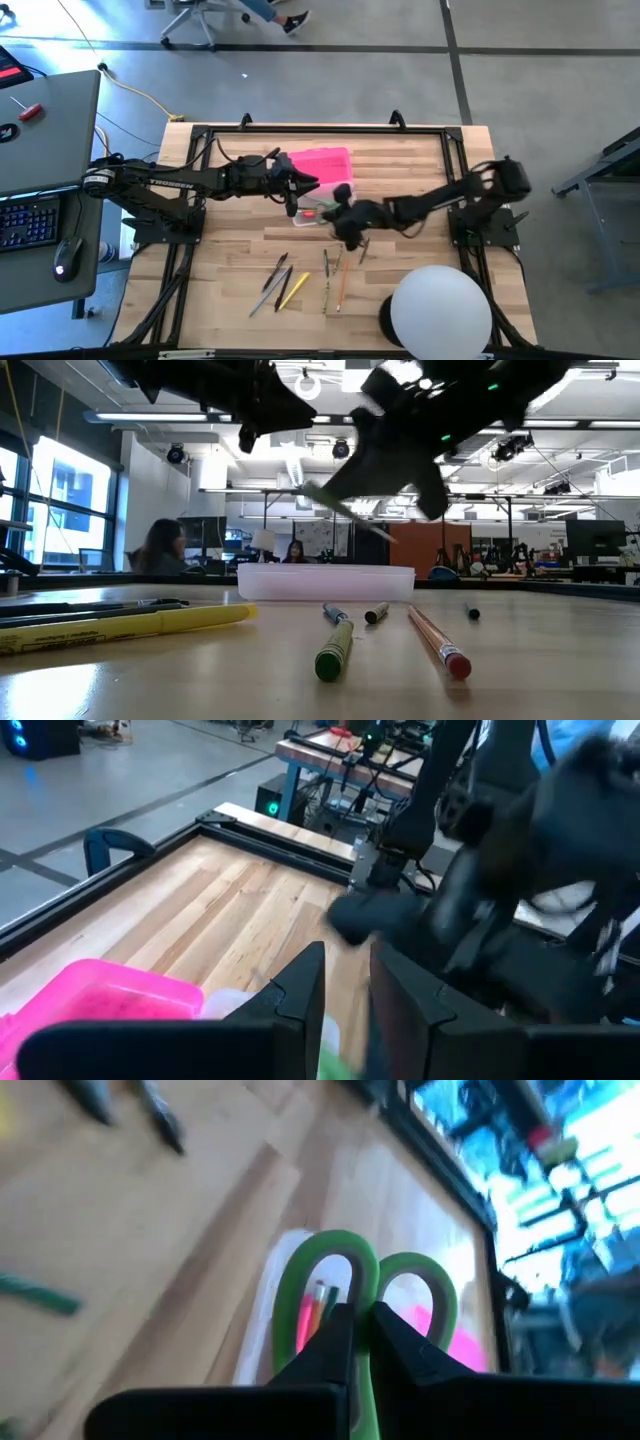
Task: Pick & place school supplies into a supply box
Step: Put the green scissors into the pink supply box
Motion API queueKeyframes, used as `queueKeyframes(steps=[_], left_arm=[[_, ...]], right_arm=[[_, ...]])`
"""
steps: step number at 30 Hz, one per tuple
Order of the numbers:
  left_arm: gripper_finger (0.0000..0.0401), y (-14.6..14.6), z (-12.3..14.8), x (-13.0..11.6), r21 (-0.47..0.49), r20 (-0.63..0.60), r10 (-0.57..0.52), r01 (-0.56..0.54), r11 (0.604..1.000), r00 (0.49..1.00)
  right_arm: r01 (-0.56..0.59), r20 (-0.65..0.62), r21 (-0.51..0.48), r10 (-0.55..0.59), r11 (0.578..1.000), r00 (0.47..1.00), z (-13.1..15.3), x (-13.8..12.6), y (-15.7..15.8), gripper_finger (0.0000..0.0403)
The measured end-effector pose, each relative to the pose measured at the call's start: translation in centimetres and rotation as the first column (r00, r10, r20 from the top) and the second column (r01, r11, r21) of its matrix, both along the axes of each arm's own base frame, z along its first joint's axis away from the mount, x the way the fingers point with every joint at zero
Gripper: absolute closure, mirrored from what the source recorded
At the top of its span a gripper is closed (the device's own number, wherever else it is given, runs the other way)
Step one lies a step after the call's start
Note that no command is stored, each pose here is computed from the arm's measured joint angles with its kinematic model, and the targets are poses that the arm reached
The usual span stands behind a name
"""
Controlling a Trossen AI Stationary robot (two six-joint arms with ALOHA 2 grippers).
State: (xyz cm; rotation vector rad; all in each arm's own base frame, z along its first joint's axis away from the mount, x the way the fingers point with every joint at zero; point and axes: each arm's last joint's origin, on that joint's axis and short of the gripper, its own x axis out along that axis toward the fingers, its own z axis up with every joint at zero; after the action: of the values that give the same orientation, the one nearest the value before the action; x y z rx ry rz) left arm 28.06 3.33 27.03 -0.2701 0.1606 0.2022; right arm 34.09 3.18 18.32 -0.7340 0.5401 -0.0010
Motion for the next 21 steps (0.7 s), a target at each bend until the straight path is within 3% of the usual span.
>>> queueKeyframes(steps=[3, 8, 10, 14, 21], left_arm=[[0.0288, 0.0, 0.2, 0.0, 0.006, 0.016, 0.001, -0.001, 1.0, 1.0], [0.0288, 0.0, 0.2, 0.0, 0.01, 0.017, 0.001, -0.001, 1.0, 1.0], [0.0288, 0.0, 0.2, 0.0, 0.01, 0.017, 0.001, -0.001, 1.0, 1.0], [0.0288, 0.0, 0.1, 0.0, 0.01, 0.009, 0.004, -0.005, 1.0, 1.0], [0.0288, 0.0, 0.1, 0.0, 0.03, 0.003, 0.001, -0.001, 1.0, 1.0]], right_arm=[[0.062, -0.044, 0.056, -0.06, 0.996, 0.997, -0.8, 2.5, -0.8, 0.0399], [0.222, -0.079, 0.042, -0.218, 0.974, 0.973, -0.9, 6.5, -2.0, 0.0399], [0.301, -0.076, 0.118, -0.294, 0.946, 0.953, -0.8, 7.6, -2.7, 0.0399], [0.37, -0.111, 0.25, -0.353, 0.895, 0.929, -0.4, 8.5, -3.4, 0.0399], [0.392, -0.151, 0.268, -0.363, 0.88, 0.919, -1.1, 8.1, -3.9, 0.0398]])
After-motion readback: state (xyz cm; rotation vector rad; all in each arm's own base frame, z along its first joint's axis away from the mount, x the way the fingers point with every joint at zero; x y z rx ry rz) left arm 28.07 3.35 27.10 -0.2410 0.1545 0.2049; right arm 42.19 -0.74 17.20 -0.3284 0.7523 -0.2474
